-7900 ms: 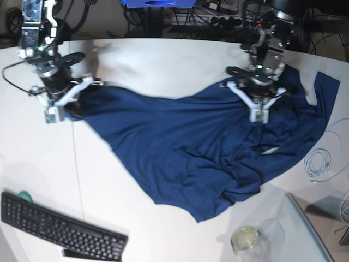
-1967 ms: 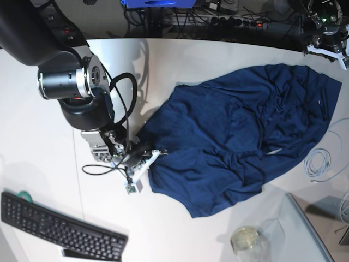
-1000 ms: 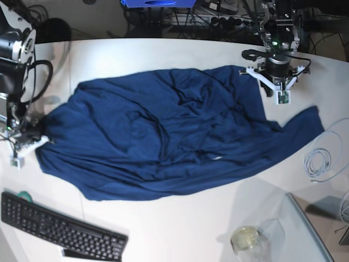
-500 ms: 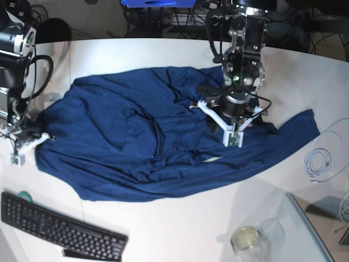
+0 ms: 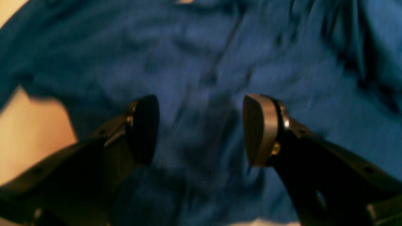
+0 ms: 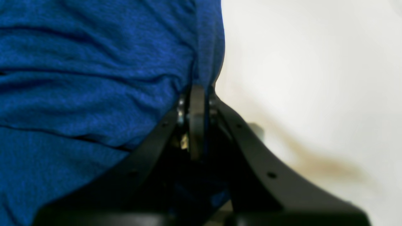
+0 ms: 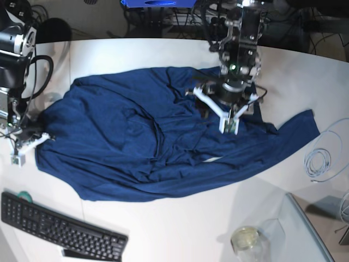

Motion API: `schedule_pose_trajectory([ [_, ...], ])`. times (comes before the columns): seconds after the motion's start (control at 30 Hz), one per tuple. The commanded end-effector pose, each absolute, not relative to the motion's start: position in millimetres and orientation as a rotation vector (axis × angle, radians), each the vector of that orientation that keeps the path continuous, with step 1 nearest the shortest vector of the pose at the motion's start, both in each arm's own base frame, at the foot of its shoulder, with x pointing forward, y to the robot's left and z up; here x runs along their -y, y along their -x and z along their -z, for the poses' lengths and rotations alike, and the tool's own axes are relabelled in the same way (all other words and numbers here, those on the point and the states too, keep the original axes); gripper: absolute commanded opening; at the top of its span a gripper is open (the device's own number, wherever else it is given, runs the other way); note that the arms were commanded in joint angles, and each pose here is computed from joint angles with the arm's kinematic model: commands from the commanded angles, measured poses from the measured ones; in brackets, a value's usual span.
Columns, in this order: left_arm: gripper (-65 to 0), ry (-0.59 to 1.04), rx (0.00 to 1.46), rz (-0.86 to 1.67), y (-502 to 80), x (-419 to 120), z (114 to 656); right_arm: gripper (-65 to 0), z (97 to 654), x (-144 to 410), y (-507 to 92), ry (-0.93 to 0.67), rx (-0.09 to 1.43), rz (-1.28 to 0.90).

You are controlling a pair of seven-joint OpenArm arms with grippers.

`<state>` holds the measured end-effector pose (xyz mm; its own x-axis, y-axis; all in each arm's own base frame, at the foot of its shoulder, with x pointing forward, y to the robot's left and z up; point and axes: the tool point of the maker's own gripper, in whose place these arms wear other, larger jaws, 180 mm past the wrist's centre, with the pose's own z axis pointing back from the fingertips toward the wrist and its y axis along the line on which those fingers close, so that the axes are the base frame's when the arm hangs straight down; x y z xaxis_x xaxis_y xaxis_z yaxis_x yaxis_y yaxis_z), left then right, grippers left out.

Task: Layout the t-shirt on the table in an organized manner, then fold the t-shirt properly
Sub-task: 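Grasp a fold of the navy shirt with the left gripper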

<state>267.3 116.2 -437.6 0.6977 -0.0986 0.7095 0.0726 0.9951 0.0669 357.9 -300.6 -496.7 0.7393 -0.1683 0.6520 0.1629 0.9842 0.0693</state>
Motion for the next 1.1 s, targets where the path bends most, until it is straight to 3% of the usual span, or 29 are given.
schedule_pose_trajectory([
  [0.0,-24.8,-0.053,0.837,0.103,-273,-124,427,-64.4,483,310,-370,0.007,0.750,0.177],
  [0.43,-25.7,-0.084,0.758,0.137,-265,-138,455,-64.4,484,309,-370,0.005,0.749,0.178],
  [0.63,-46.4,-0.069,0.754,0.123,-271,-131,458,-64.4,484,309,-370,0.005,0.749,0.178],
  [0.87,-65.0,-0.066,0.793,0.121,-272,-130,443,-64.4,483,309,-370,0.005,0.750,0.177],
  [1.07,-65.0,-0.073,0.889,0.125,-258,-130,400,-64.4,483,309,-371,0.005,0.752,0.177],
])
